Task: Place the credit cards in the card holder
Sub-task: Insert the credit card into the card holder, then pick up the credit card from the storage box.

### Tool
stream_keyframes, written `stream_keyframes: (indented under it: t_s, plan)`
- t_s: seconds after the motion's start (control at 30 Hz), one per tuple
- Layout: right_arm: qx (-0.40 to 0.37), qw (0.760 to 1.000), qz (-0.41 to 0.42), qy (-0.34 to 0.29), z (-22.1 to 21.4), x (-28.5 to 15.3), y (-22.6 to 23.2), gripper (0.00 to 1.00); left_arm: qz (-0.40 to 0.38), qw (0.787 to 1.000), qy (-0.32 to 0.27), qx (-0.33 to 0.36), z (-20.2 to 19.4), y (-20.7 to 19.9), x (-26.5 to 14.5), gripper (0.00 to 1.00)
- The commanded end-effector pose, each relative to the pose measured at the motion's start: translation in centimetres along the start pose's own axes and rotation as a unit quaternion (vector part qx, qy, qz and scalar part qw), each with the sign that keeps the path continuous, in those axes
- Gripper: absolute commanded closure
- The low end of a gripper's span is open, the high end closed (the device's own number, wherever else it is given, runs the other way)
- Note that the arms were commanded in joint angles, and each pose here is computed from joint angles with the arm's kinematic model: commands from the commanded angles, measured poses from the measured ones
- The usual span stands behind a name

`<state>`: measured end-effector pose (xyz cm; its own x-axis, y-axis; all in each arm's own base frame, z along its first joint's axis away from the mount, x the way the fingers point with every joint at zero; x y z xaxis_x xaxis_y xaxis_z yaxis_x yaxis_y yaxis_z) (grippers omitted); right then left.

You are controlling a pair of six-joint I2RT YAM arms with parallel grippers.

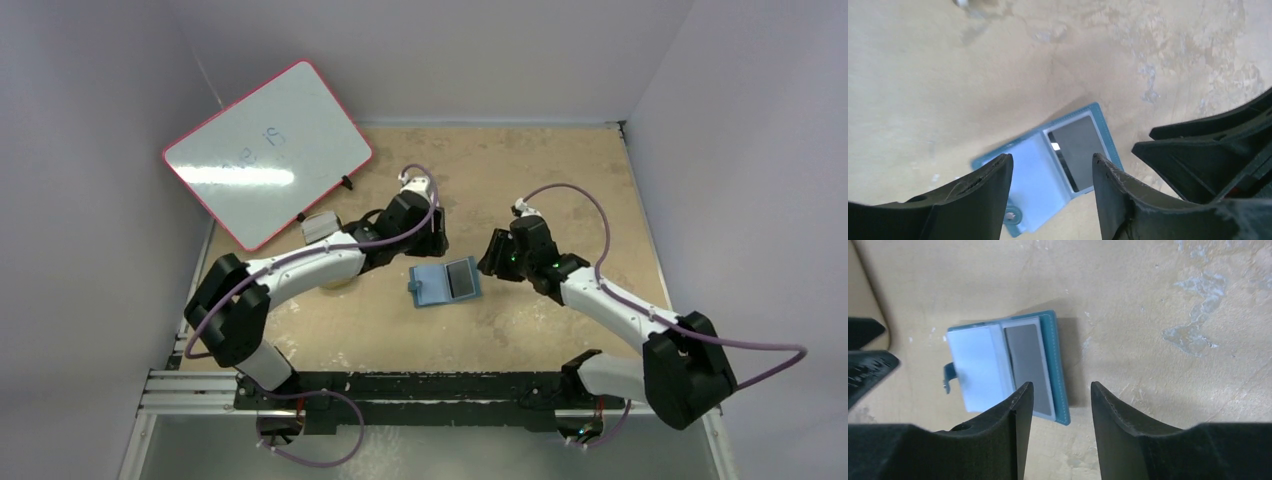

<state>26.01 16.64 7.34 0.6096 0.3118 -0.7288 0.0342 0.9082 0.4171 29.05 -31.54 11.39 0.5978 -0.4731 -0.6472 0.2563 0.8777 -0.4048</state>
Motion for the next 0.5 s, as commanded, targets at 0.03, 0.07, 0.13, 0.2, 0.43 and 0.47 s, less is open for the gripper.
stream_keyframes:
  t_s: [0.03, 0.07, 0.13, 0.2, 0.43, 0.47]
  plan:
    - [-0.023, 0.998, 0.014, -0.051, 3.5, -2.4, 1.7, 0.51, 0.093, 0.988, -0.007, 0.124, 4.5, 3.7, -4.8, 0.38]
    - [-0.028, 0.998, 0.020, -0.057, 3.9, -2.8, 2.0, 0.53, 0.102, 0.985, -0.007, 0.136, 5.0, 4.4, -5.6, 0.37]
    - [-0.031, 0.997, 0.035, -0.064, 4.1, -3.4, 2.4, 0.55, 0.135, 0.977, -0.004, 0.164, 6.1, 6.2, -7.0, 0.34]
    - [-0.033, 0.996, 0.045, -0.068, 4.3, -3.9, 2.8, 0.55, 0.175, 0.965, 0.001, 0.194, 7.3, 8.4, -8.4, 0.32]
    - [-0.043, 0.994, 0.070, -0.078, 5.0, -5.3, 3.9, 0.55, 0.252, 0.912, 0.067, 0.315, 7.7, 15.2, -11.5, 0.31]
    - [-0.044, 0.993, 0.073, -0.078, 5.0, -5.5, 4.0, 0.55, 0.257, 0.902, 0.080, 0.338, 7.2, 16.0, -11.6, 0.31]
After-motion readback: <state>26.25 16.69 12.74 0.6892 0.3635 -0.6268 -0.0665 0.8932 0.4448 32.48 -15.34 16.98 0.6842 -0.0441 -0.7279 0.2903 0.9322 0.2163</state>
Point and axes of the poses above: each gripper's point midway between its finger pads, its own x axis out along the fingers, its own y axis along the line the jaws close on, z = x × y, the point moved 1 cm from there along -x, back along the fingers, and after that the axes turned 1 degree about x, right-handed, at the moved point
